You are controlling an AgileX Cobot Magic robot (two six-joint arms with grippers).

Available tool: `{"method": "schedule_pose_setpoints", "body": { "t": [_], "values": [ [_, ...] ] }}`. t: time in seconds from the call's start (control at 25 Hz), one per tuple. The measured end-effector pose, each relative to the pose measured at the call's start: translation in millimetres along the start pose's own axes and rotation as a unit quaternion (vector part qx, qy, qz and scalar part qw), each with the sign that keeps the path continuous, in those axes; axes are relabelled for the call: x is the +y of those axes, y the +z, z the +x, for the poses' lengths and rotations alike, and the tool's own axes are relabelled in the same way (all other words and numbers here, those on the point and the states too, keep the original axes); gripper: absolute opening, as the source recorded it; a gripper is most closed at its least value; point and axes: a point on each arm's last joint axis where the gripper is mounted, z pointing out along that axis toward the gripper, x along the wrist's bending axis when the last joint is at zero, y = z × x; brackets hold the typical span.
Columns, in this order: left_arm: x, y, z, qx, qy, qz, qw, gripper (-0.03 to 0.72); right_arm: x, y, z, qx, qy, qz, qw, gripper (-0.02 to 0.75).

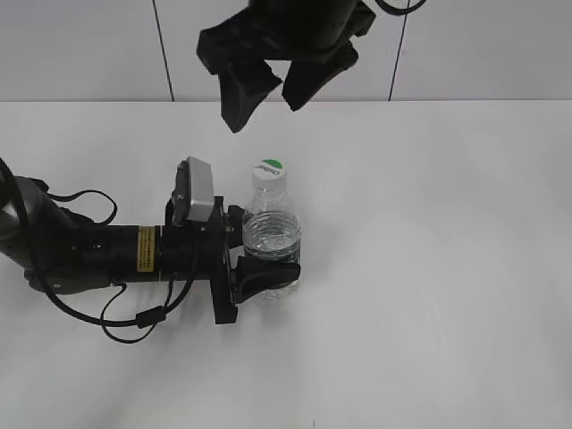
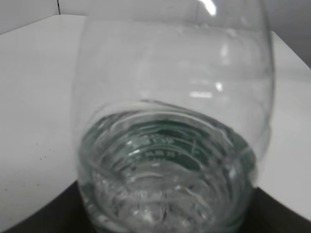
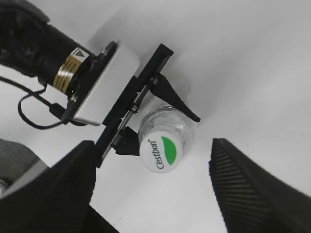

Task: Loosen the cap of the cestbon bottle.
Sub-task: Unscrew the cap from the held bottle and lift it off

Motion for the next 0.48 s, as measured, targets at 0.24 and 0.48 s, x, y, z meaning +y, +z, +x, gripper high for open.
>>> {"method": "schedule_pose_setpoints", "body": {
  "t": [0.24, 0.48],
  "values": [
    [0, 0, 0.0, 0.000, 0.000, 0.000, 1.000, 0.414, 0, 0, -3, -0.014, 0.094, 0.001, 0.996, 0.557],
    [0, 0, 0.0, 0.000, 0.000, 0.000, 1.000, 0.414, 0, 14, -2, -0.002, 0.116, 0.015, 0.993, 0.557]
  ]
}}
